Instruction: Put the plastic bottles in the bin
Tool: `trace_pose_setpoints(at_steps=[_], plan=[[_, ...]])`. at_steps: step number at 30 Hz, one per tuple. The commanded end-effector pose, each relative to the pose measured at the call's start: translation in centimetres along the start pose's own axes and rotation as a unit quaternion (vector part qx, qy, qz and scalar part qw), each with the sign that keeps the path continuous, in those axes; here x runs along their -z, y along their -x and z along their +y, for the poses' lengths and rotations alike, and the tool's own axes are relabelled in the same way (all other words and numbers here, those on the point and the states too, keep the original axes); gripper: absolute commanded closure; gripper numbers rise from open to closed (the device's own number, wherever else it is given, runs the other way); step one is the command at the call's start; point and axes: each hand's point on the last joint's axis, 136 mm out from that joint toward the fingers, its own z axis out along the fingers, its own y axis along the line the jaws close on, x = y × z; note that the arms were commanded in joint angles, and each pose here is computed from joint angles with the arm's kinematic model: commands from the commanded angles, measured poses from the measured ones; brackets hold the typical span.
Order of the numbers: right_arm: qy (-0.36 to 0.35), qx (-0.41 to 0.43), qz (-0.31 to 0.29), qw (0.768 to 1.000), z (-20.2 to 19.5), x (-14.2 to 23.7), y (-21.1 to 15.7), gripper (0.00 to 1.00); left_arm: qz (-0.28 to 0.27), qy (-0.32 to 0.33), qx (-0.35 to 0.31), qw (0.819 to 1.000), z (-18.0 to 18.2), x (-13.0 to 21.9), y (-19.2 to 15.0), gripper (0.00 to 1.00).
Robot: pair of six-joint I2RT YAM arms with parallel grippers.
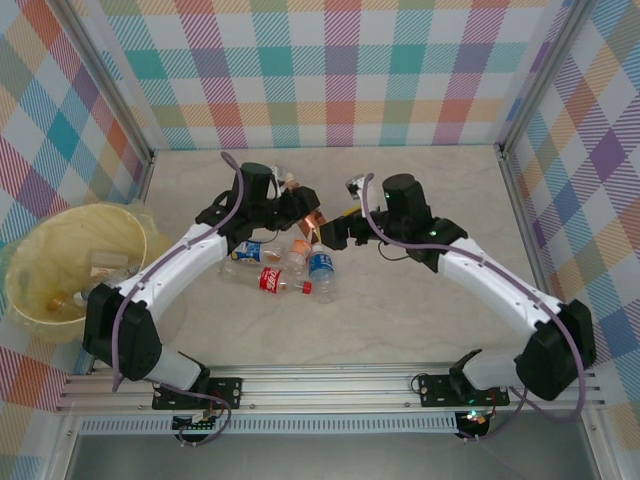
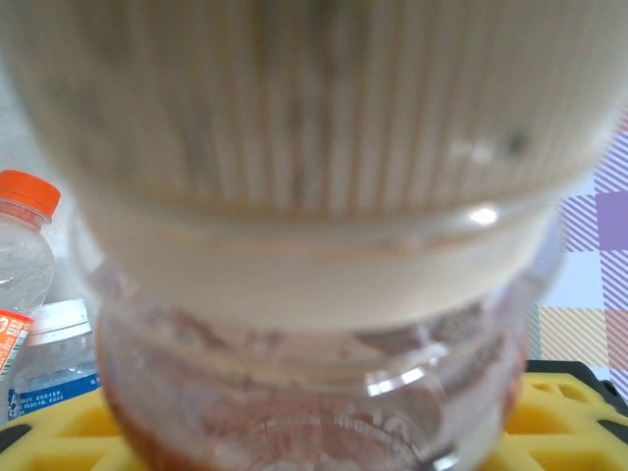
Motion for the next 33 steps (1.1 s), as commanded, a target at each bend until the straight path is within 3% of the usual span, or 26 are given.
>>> trace_pose_setpoints(at_steps=[1,4,8,19,28,33], plan=[[-0.085,0.012,-0.033,0.996,-2.6,1.5,0.1,0.0,-0.034,0.004,-0.018,0.999,-0.6,2.1,1.3,0.44],[-0.186,-0.028,-0.113,0.976,-6.1,3.6,1.3,0.0,-0.045,0.027,-0.016,0.998,0.3,2.9,1.7,0.45],[-0.236,-0.087,-0.176,0.952,-8.6,5.0,1.1,0.0,-0.068,0.051,-0.021,0.996,1.0,4.7,2.5,0.45],[-0.329,-0.144,-0.162,0.919,-12.5,5.1,-0.9,0.0,-0.136,0.106,-0.065,0.983,0.6,11.5,4.5,0.45],[-0.326,-0.145,-0.162,0.92,-12.7,4.5,-0.3,0.0,-0.199,0.15,-0.128,0.96,-1.8,17.9,6.9,0.45],[-0.32,-0.147,-0.141,0.925,-12.7,3.7,-0.3,0.0,-0.233,0.21,-0.164,0.935,-1.9,22.3,7.8,0.45]])
